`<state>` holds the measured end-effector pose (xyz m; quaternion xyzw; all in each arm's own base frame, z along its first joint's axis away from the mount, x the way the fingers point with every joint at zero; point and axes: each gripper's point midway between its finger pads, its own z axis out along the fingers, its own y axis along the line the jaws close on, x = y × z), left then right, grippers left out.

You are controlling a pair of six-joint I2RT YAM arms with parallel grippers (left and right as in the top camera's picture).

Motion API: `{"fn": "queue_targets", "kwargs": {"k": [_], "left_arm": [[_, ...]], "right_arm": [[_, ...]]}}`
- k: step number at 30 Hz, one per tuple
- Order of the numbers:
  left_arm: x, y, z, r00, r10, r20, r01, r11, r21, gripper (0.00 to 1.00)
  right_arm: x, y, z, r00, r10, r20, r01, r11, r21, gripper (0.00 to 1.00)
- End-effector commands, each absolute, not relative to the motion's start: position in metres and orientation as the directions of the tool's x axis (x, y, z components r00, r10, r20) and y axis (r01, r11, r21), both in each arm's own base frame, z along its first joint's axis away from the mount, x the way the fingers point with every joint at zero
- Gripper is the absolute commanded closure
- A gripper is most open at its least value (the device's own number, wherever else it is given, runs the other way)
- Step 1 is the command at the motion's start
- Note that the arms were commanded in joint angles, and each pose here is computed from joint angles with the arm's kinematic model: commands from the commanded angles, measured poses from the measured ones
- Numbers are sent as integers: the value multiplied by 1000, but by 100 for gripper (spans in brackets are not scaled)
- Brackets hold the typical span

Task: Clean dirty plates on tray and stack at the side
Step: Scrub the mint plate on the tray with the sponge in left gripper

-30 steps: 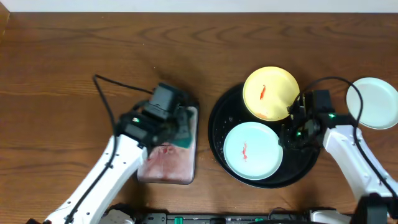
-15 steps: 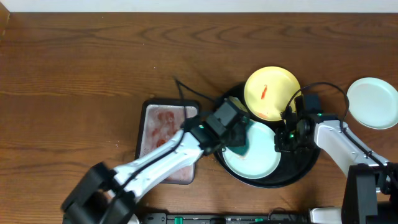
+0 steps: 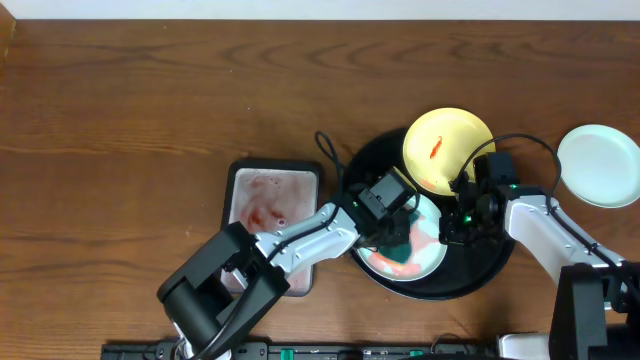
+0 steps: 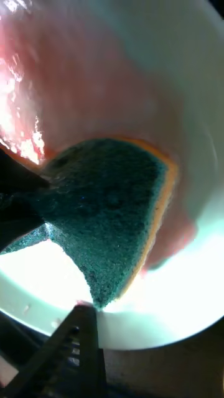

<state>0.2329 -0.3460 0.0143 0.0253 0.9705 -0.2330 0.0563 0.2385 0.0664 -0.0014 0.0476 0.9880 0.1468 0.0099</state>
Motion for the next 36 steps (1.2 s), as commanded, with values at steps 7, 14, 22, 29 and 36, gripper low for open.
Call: {"fn": "queue_targets", "kwargs": {"k": [7, 14, 22, 29, 36], "left_arm": [[279, -227, -3, -942, 41, -334, -13, 987, 159, 93], [281, -256, -6, -946, 49, -321, 40, 999, 34, 93], [242, -354, 5, -996, 15, -93, 55, 895, -442, 92], [220, -381, 11, -997, 3, -75, 40, 870, -491, 93], [239, -371, 8, -973, 92, -210, 175, 889, -423, 92]], "right_arm": [[234, 59, -12, -994, 106, 8, 105, 966, 236, 99], [232, 58, -12, -997, 82, 9, 82, 970, 227, 99], [232, 55, -13, -996, 84, 7, 83, 974, 212, 99], [232, 50, -14, -994, 108, 9, 107, 977, 185, 99], [231, 50, -14, -994, 111, 12, 111, 977, 184, 99]]}}
